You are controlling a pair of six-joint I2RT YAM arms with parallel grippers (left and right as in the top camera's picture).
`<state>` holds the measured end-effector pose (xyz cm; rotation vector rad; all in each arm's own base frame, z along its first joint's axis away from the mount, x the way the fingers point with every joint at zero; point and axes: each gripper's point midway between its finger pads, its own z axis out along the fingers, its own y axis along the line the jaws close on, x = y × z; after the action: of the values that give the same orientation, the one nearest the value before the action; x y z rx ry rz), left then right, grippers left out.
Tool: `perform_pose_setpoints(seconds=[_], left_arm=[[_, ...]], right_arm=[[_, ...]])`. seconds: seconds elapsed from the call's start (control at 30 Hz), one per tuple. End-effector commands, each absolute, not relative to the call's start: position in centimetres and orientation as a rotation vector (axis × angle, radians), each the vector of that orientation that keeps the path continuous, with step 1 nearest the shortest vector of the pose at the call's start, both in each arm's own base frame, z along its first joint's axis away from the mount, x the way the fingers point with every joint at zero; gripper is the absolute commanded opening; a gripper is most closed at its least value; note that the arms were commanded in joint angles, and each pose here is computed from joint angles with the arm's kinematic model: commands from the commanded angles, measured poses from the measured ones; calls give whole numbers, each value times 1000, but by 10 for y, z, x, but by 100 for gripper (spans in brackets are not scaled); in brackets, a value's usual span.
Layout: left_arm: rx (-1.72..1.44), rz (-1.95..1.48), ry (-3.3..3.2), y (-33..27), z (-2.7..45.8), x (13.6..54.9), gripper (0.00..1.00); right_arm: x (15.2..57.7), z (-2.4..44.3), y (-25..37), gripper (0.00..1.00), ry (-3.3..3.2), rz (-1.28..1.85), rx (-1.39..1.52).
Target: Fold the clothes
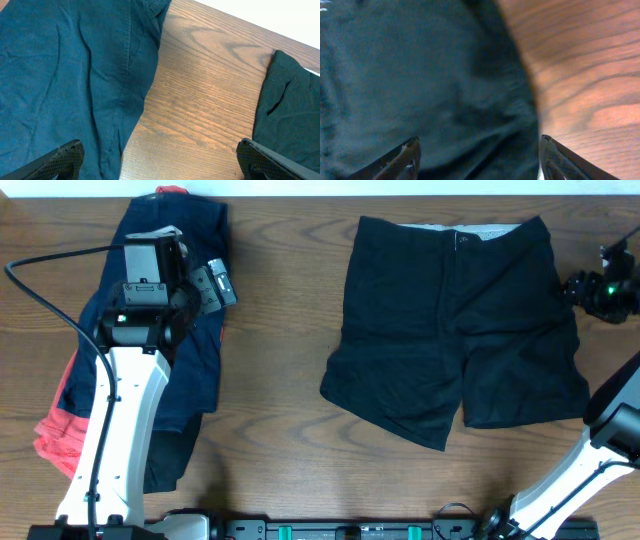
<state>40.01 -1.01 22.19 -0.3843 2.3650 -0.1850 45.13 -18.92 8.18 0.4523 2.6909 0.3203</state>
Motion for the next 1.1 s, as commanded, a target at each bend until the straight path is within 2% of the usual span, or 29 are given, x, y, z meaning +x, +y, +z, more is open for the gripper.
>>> perform_pose_setpoints(seconds=[0.0, 0.07, 0.27, 0.47, 1.0, 1.07], left_arm=[[-370, -172, 2380, -9, 216, 399, 99], [-370, -172, 2381, -9, 216, 399, 99], [-370, -174, 2384, -9, 216, 398, 99], [-370, -173, 2384, -9, 216, 398, 99], [-371, -177, 2408, -10, 212, 394, 99], [-371, -177, 2408, -10, 212, 394, 99]], right_arm=[[458, 113, -170, 71, 2698, 325, 461], [438, 107, -164, 68, 2790, 273, 634], [399, 64, -163, 64, 2951, 151, 710], [385, 27, -154, 63, 2987, 289, 459], [345, 29, -213, 66, 2932, 376, 575], [342, 29, -214, 63, 2939, 386, 584]])
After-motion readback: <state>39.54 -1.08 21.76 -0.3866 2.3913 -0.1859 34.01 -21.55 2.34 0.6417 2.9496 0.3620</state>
